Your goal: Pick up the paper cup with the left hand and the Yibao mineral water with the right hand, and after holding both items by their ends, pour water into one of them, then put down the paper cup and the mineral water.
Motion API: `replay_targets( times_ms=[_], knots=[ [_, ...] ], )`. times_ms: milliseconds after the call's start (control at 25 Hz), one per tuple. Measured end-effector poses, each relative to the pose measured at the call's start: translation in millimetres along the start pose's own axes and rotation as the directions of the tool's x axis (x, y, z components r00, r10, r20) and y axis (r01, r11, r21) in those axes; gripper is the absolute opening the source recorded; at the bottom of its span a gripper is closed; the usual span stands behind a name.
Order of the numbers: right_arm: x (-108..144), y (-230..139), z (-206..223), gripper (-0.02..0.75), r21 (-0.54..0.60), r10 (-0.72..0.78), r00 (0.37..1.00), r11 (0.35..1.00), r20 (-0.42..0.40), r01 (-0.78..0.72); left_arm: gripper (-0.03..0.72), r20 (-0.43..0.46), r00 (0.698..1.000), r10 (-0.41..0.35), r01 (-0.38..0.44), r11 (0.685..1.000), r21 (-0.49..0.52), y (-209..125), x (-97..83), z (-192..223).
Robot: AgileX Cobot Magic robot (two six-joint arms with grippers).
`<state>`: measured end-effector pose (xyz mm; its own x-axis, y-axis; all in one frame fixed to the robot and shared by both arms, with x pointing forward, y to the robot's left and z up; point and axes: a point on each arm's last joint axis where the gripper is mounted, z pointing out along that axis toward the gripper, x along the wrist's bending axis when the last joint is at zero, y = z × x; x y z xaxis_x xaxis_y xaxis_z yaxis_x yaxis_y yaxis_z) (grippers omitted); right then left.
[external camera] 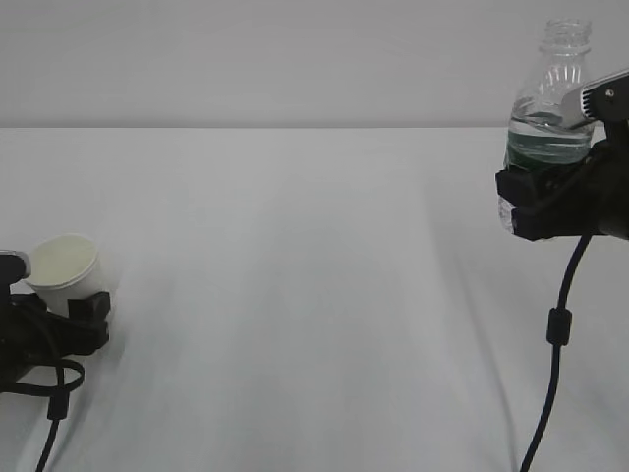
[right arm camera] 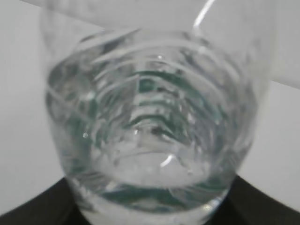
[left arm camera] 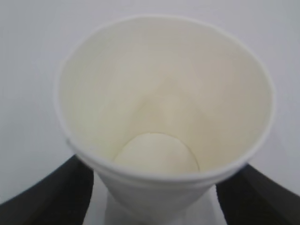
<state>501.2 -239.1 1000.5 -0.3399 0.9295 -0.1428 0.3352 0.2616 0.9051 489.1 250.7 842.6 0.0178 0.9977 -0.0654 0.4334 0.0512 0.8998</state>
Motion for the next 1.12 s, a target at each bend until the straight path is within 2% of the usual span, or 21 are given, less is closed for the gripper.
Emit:
replay_targets(
  times_ms=[800, 1120],
  knots=[
    [0.1, -0.1, 0.0, 0.411, 0.001, -0.003, 1.000, 1.000, -0.001, 0.003, 0.579, -0.002, 1.000, -0.015, 0.015, 0.998, -0.053, 11.3, 3.0, 18.7],
    [0.1, -0.1, 0.0, 0.411, 0.001, -0.004, 1.000, 1.000, -0.001, 0.004, 0.579, -0.003, 1.000, -0.014, 0.013, 0.999, -0.045, 9.0, 3.1, 19.9]
  ],
)
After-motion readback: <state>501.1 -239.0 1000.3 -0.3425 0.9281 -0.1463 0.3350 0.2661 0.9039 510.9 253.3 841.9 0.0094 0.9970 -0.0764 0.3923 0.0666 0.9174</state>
